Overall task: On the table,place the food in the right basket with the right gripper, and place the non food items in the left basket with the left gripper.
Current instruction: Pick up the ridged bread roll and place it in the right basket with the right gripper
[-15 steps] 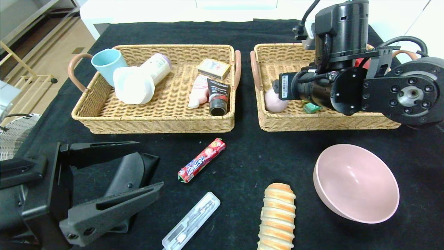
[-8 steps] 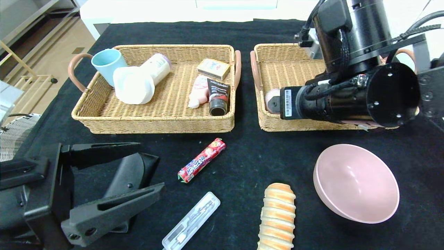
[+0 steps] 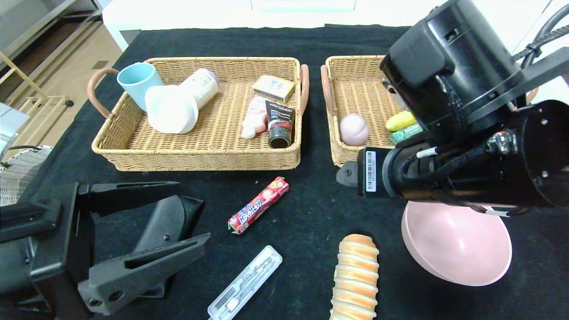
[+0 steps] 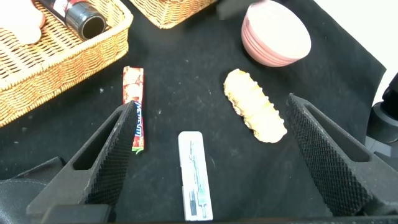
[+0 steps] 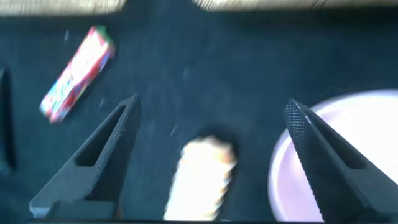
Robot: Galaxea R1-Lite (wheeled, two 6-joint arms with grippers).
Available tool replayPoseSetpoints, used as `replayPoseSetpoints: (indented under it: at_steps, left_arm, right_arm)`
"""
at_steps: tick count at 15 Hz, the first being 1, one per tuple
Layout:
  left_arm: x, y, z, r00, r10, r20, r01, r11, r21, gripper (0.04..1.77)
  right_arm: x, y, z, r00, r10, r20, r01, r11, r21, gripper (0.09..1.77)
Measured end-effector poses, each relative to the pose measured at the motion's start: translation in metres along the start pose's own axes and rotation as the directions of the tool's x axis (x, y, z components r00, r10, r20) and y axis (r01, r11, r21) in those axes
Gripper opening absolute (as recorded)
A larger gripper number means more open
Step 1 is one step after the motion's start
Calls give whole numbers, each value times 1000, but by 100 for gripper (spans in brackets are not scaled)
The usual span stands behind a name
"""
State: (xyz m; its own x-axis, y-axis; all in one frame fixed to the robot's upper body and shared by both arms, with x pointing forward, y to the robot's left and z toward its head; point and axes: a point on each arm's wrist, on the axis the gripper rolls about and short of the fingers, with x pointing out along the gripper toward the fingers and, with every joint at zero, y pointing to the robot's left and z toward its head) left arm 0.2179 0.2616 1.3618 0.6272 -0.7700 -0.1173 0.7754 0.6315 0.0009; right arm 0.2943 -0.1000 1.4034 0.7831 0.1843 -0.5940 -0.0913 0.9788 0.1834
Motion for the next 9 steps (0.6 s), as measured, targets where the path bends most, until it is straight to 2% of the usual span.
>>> replayPoseSetpoints:
  at_steps: [4,9]
  left_arm:
    - [-1,0,0,1000,2,2,-2,1000,0,172]
    - [-1,1,1,1000,8,5,-9,1000,2,172]
  right_arm:
    - [12,8,-15,997,-29,-77,30,999,16,169]
    - [21,20,-32,990,-51,-130,52,999,8,170]
